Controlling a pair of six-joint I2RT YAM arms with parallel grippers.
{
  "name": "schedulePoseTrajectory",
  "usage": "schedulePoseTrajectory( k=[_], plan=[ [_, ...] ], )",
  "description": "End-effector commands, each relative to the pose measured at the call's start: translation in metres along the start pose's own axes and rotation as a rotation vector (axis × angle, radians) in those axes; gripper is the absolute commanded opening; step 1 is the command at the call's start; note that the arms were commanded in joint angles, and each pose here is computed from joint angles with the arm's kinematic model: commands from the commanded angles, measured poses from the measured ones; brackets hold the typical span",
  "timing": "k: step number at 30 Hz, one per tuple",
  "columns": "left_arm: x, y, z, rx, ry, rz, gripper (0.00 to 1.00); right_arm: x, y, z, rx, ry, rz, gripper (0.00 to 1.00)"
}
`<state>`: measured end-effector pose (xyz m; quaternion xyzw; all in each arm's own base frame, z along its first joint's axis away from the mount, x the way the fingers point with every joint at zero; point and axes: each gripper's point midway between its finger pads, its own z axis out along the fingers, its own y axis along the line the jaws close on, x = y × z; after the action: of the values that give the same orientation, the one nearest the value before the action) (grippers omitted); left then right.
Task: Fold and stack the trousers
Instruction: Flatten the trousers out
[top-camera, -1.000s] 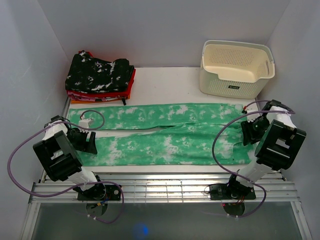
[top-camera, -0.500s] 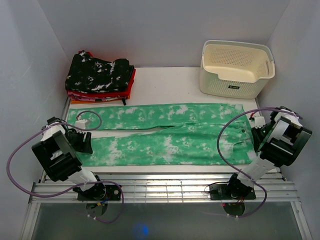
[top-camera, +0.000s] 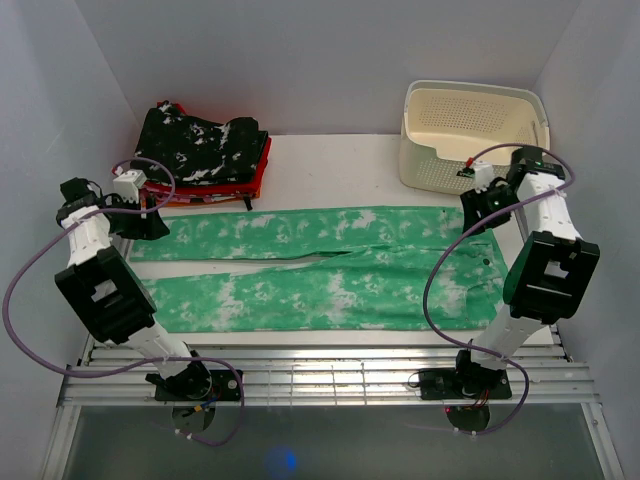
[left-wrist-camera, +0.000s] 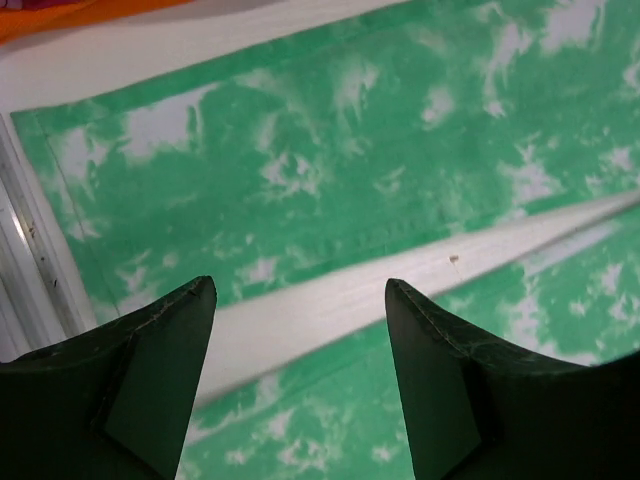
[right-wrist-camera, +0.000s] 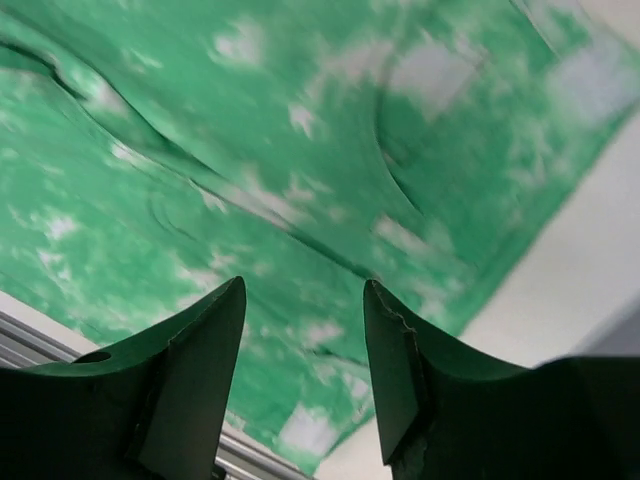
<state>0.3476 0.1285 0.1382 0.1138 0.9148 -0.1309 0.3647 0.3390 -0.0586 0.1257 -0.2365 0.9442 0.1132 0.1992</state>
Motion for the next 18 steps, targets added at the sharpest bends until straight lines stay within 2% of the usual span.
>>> schedulePoseTrajectory(
  k=[1, 5, 8, 14, 18],
  plan=[
    [-0.019, 0.013, 0.034, 0.008, -0.057, -0.097, 0.79, -0.037, 0.024, 0.028, -0.065, -0.067, 0.025, 0.56],
    [-0.001, 0.025, 0.06, 0.007, 0.009, -0.184, 0.78, -0.035, 0.027, 0.065, -0.088, -0.017, 0.034, 0.54],
    [0.028, 0.031, 0.074, -0.017, 0.089, -0.217, 0.74, -0.015, 0.024, 0.082, -0.076, 0.035, 0.002, 0.52],
    [0.099, 0.014, 0.067, -0.044, 0.275, -0.159, 0.66, 0.05, 0.023, 0.096, -0.031, 0.173, -0.092, 0.42],
    [0.129, 0.001, 0.05, -0.039, 0.345, -0.12, 0.62, 0.087, 0.03, 0.091, -0.034, 0.249, -0.135, 0.34]
  ],
)
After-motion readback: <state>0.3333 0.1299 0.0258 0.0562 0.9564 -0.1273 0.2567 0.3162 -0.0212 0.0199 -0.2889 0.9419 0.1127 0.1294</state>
